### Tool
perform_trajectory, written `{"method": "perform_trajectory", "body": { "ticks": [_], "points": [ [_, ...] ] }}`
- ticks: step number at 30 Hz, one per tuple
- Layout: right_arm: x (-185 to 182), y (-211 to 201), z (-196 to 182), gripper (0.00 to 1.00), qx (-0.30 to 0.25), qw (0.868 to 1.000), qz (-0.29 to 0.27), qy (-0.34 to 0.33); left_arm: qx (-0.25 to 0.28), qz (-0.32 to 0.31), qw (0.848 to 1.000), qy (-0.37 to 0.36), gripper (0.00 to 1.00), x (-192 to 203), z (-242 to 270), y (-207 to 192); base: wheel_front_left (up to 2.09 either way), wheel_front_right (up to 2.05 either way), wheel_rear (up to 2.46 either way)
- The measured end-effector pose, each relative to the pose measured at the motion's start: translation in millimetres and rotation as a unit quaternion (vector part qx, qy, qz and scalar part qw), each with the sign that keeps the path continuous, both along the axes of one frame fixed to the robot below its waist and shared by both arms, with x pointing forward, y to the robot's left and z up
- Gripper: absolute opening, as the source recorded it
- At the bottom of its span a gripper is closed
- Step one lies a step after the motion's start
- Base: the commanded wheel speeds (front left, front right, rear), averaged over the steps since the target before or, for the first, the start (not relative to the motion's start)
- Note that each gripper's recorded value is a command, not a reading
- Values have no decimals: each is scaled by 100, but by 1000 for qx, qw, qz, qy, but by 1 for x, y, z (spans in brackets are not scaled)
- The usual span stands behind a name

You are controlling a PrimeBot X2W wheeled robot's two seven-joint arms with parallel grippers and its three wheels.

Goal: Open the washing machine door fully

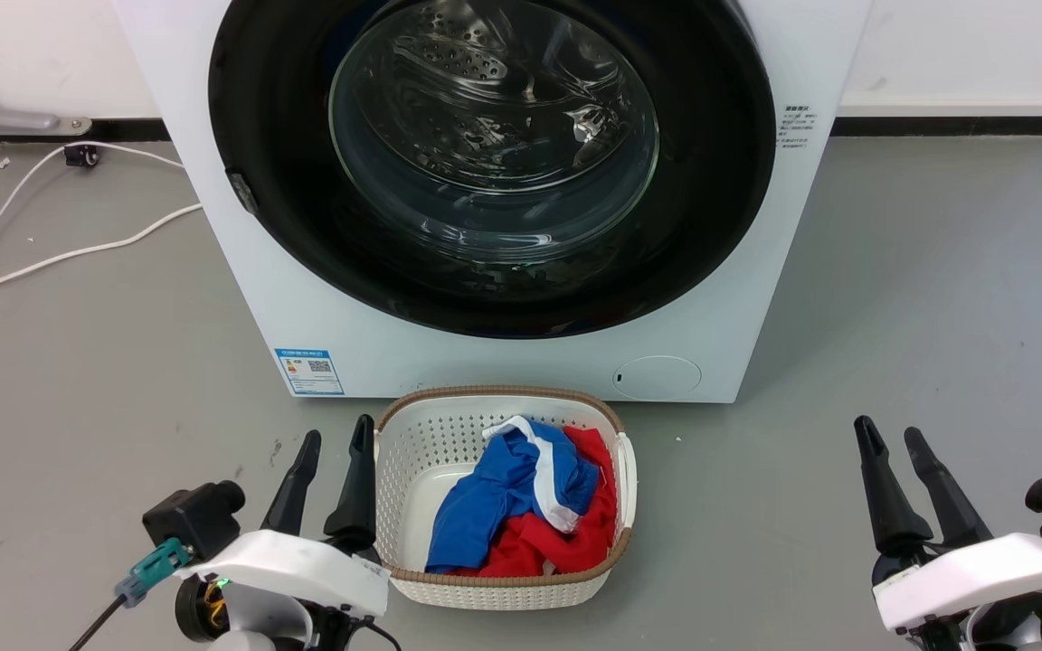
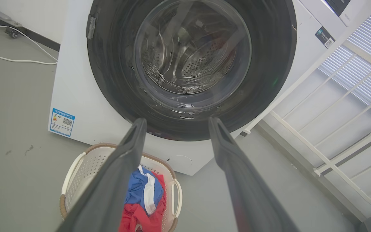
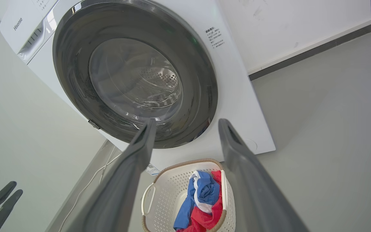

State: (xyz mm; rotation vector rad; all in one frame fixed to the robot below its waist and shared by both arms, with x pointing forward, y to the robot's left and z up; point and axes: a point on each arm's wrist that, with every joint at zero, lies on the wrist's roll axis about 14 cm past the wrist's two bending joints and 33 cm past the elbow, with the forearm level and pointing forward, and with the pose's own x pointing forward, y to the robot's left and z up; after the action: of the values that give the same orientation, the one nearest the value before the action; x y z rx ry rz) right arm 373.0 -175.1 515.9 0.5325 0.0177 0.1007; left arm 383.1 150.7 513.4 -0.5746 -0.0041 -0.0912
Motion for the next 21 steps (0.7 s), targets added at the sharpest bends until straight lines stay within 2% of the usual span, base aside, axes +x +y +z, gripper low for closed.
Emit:
{"method": "perform_trajectory", "body": {
  "ticks": [14, 21],
  "points": [
    [-1, 0, 4, 100, -86, 996, 3, -10, 83, -13, 996, -18, 100, -1, 1, -9, 0, 0, 0],
    [-4, -1, 3, 100, -107, 994, -4, -12, 117, -19, 993, -27, 100, -2, 2, -14, 0, 0, 0]
  ]
}}
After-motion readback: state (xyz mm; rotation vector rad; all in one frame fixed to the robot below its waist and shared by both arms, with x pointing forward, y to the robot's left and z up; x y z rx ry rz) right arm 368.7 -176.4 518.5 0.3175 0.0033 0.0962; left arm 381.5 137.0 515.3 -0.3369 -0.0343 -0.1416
